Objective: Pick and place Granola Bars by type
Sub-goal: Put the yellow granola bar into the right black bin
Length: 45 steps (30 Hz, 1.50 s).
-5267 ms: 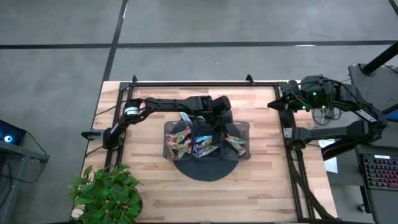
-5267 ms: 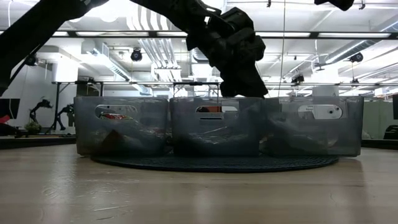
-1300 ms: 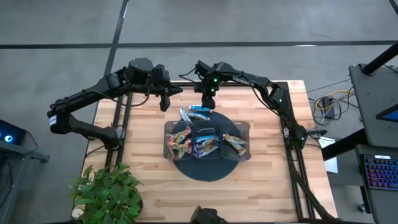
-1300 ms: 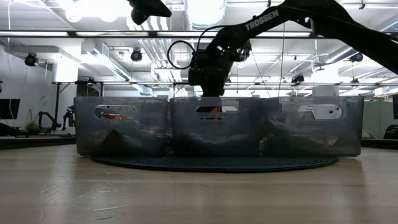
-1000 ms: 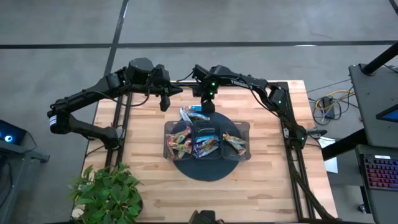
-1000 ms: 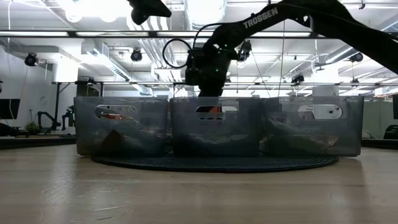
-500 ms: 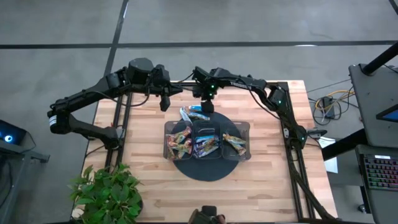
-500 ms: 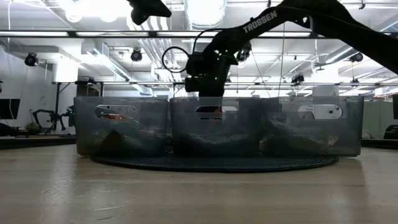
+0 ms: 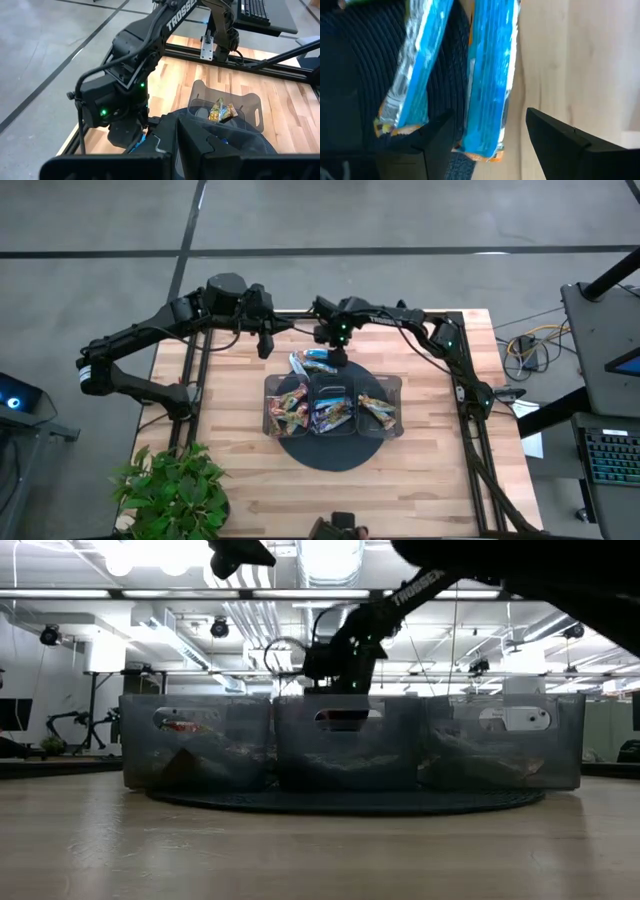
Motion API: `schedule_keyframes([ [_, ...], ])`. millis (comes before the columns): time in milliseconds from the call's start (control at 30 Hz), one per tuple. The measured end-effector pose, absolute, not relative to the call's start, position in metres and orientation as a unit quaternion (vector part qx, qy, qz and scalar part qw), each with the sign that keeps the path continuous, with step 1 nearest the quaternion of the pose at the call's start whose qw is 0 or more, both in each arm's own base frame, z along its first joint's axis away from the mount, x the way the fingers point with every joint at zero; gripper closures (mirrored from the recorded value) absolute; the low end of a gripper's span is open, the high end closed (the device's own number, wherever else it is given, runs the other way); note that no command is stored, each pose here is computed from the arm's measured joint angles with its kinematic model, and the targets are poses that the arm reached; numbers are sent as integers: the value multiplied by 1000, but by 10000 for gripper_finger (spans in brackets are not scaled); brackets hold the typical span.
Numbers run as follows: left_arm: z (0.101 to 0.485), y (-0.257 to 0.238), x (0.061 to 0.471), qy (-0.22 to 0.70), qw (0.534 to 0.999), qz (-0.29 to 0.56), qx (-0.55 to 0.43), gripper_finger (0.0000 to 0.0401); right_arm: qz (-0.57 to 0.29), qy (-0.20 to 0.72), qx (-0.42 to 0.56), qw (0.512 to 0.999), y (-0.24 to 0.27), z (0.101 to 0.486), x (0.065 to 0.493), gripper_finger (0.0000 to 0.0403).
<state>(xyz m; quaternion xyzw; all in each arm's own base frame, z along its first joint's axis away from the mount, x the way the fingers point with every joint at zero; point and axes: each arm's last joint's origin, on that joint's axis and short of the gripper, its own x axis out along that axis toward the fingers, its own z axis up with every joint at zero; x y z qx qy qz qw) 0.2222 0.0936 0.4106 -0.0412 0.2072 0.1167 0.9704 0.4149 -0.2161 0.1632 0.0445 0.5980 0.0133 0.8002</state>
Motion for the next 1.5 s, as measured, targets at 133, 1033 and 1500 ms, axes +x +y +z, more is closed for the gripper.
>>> schedule_keyframes([
  [133, 411, 94, 222, 207, 971, 117, -41, 401, -6, 606, 33, 795, -218, 159, 414, 170],
  [1033, 411, 93, 222, 208, 970, 116, -41, 401, -19, 631, 25, 775, -221, 148, 405, 294],
  [1500, 410, 93, 222, 208, 970, 116, -41, 401, -11, 635, 21, 772, -220, 148, 403, 357],
])
